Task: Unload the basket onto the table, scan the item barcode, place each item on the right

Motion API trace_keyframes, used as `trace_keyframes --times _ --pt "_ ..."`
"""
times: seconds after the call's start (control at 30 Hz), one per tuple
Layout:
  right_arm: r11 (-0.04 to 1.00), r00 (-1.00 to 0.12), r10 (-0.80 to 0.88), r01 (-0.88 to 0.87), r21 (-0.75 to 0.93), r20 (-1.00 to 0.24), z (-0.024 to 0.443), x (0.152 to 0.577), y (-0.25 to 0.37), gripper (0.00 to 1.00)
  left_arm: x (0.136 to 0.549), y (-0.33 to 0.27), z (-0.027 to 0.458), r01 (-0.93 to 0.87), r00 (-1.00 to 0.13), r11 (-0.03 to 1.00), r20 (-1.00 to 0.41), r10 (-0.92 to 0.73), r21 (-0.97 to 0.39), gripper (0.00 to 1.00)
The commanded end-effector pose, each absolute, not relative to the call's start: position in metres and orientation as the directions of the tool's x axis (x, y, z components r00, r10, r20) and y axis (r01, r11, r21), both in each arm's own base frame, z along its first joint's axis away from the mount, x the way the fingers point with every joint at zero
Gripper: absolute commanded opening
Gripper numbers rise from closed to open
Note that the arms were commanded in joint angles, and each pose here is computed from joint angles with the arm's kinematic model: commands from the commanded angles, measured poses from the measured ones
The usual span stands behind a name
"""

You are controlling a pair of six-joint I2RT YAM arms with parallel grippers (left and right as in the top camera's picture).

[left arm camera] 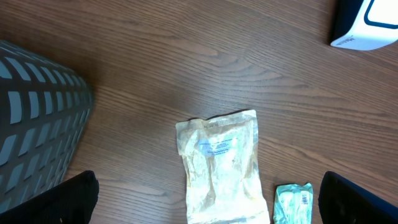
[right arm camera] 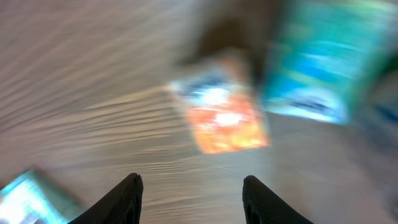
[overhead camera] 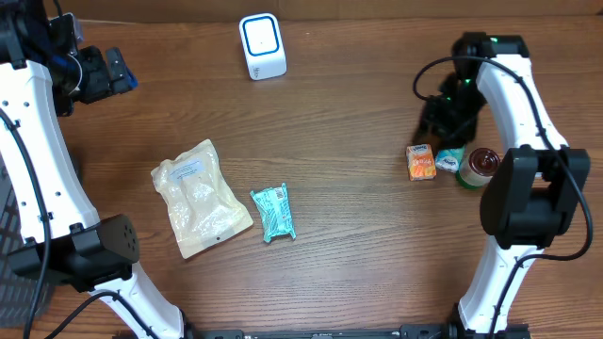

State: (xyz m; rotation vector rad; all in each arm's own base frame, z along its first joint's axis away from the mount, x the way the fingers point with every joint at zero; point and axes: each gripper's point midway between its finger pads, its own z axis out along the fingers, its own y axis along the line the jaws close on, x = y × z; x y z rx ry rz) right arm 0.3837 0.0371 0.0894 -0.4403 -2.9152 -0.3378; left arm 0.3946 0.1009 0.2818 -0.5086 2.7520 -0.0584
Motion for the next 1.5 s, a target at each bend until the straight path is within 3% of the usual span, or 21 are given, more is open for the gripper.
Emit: trace_keyframes --times 0.0,0.1,0.2,0.4,0.6,0.93,1.47 --pt "0.907 -0.982 0.097 0.154 0.392 0.162 0.105 0.391 0.098 0.5 0.396 0.099 0.281 -0.321 -0.885 0.942 -0.324 -0.334 -0.093 1.0" --pt "0.897 -0.988 0.019 0.083 0.434 0.15 0.103 0.386 0.135 0.49 0.396 0.099 0.281 -0.321 -0.885 0.942 -0.324 -0.334 -0.093 0.99" --pt "0.879 -0.985 -0.073 0.01 0.477 0.155 0.101 0.371 0.176 0.41 0.396 0.099 0.281 -0.321 -0.885 0.942 -0.324 -0.334 -0.093 1.0" --pt "0.862 -0.96 -0.241 -0.144 0.486 0.143 0.092 0.333 0.252 0.04 0.396 0.099 0.281 -0.321 -0.885 0.942 -0.324 -0.334 -0.093 0.99" --pt "0.841 -0.927 -0.349 -0.245 0.483 0.137 0.085 0.293 0.308 0.04 0.396 0.099 0.281 -0.321 -0.885 0.942 -0.324 -0.334 -0.093 1.0" --pt "0.838 -0.912 -0.392 -0.299 0.457 0.121 0.056 0.242 0.367 0.04 0.396 0.099 0.281 -0.321 -0.885 0.942 -0.324 -0.334 -0.093 0.99" --pt "0.851 -0.887 -0.43 -0.334 0.406 0.171 0.031 0.201 0.371 0.04 0.396 0.099 0.281 -0.321 -0.885 0.942 -0.324 -0.334 -0.093 1.0"
